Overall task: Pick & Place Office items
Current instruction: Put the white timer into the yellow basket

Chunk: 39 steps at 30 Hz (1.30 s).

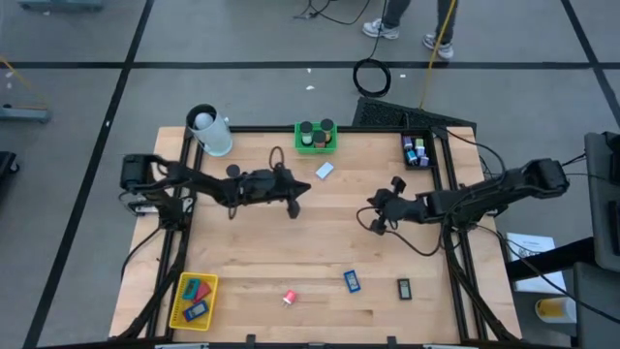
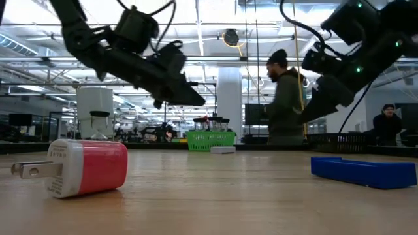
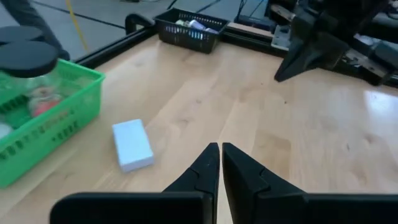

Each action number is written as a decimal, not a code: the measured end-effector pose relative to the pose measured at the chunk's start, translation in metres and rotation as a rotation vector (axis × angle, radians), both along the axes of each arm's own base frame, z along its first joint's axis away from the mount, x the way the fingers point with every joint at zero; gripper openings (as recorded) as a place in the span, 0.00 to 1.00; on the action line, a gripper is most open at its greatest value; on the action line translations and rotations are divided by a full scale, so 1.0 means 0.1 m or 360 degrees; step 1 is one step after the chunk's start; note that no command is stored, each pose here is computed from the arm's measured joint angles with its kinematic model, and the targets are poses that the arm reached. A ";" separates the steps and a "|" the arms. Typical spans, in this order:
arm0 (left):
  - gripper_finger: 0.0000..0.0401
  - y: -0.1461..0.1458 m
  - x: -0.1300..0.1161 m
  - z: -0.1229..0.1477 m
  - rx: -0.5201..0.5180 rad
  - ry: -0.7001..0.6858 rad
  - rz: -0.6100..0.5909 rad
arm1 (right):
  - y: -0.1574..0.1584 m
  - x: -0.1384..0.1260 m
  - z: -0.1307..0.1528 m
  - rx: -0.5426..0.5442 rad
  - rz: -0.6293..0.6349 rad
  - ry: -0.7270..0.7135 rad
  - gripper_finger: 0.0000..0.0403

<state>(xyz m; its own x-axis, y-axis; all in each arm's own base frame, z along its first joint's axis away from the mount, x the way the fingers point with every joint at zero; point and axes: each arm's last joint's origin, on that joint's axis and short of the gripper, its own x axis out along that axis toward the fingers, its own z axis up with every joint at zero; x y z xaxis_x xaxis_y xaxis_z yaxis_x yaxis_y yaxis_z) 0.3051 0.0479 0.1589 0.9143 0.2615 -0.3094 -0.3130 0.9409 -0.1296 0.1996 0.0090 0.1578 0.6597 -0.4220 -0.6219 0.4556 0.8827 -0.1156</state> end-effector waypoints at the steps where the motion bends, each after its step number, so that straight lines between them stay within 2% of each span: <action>1: 0.06 0.01 0.05 -0.01 -0.0014 0.0002 0.0017 | -0.02 -0.01 -0.04 -0.0011 0.0018 -0.0052 0.00; 5: 0.06 0.14 0.22 -0.07 -0.0120 0.0037 0.0164 | -0.10 -0.08 -0.13 -0.0026 0.0157 -0.0293 0.00; 10: 0.13 0.28 0.35 -0.04 -0.0180 0.0141 0.0309 | -0.23 -0.26 -0.18 -0.0144 0.0171 -0.0495 0.00; 16: 0.39 0.36 0.52 -0.04 -0.0142 0.0281 0.0438 | -0.29 -0.38 -0.18 -0.0152 0.0244 -0.0627 0.00; 22: 0.68 0.52 0.76 -0.25 -0.0213 0.0446 0.0520 | -0.29 -0.39 -0.15 -0.0138 0.0271 -0.0681 0.00; 27: 0.84 0.60 0.95 -0.17 -0.0134 0.0521 0.0601 | -0.27 -0.39 -0.14 -0.0132 0.0279 -0.0695 0.00; 34: 0.88 0.74 1.00 -0.26 -0.0175 0.0623 0.0676 | -0.27 -0.38 -0.13 -0.0133 0.0288 -0.0710 0.00; 39: 0.81 0.76 1.00 -0.32 -0.0233 0.0623 0.0645 | -0.27 -0.38 -0.12 -0.0139 0.0290 -0.0720 0.00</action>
